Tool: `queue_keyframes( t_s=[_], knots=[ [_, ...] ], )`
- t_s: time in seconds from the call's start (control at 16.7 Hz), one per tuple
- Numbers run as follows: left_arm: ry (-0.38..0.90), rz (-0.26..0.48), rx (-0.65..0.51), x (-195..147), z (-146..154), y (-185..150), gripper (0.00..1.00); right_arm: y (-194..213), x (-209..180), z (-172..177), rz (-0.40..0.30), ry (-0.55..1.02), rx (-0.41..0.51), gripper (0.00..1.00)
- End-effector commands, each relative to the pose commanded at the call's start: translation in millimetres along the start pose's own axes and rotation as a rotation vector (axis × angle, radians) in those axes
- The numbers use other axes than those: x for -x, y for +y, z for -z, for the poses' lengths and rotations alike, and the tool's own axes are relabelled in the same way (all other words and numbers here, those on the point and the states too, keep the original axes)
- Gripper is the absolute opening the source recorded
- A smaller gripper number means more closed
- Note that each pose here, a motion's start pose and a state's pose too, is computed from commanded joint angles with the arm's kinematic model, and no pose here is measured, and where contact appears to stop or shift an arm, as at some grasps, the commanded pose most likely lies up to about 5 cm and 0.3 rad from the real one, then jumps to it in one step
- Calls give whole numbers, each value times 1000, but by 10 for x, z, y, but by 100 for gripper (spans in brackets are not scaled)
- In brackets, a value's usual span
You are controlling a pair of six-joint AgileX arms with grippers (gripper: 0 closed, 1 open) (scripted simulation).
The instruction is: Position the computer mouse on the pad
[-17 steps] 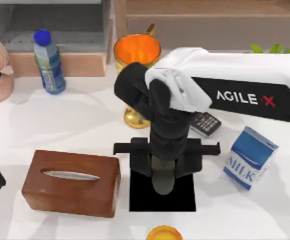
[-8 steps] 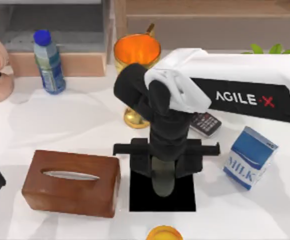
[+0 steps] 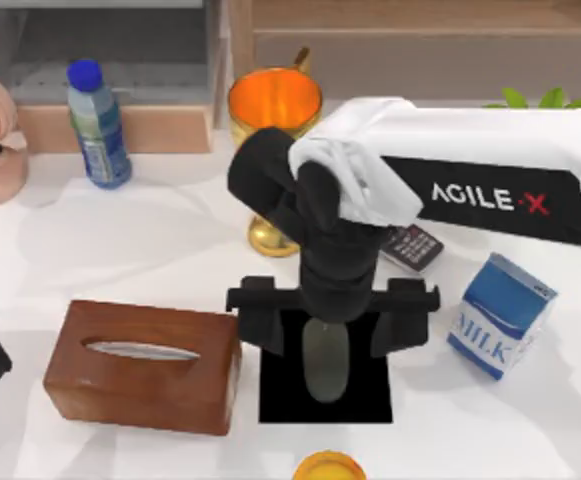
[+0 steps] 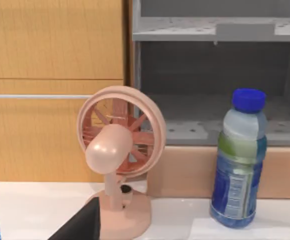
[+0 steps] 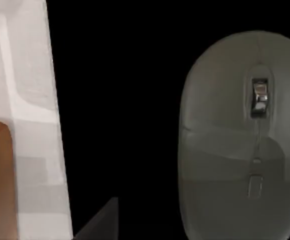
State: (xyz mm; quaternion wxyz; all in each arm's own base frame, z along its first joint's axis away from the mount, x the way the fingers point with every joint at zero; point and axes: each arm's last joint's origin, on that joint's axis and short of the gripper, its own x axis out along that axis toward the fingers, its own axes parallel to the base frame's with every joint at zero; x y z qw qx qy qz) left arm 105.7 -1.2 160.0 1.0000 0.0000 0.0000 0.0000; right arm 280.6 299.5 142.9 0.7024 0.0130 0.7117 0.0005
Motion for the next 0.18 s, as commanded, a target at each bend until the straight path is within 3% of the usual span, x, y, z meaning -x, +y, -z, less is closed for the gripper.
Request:
queue_keyframes(
  t_s=[0.18],
  knots=[
    [0, 0, 0, 0, 0, 0, 100, 0, 0, 0, 0, 0, 0, 100]
  ],
)
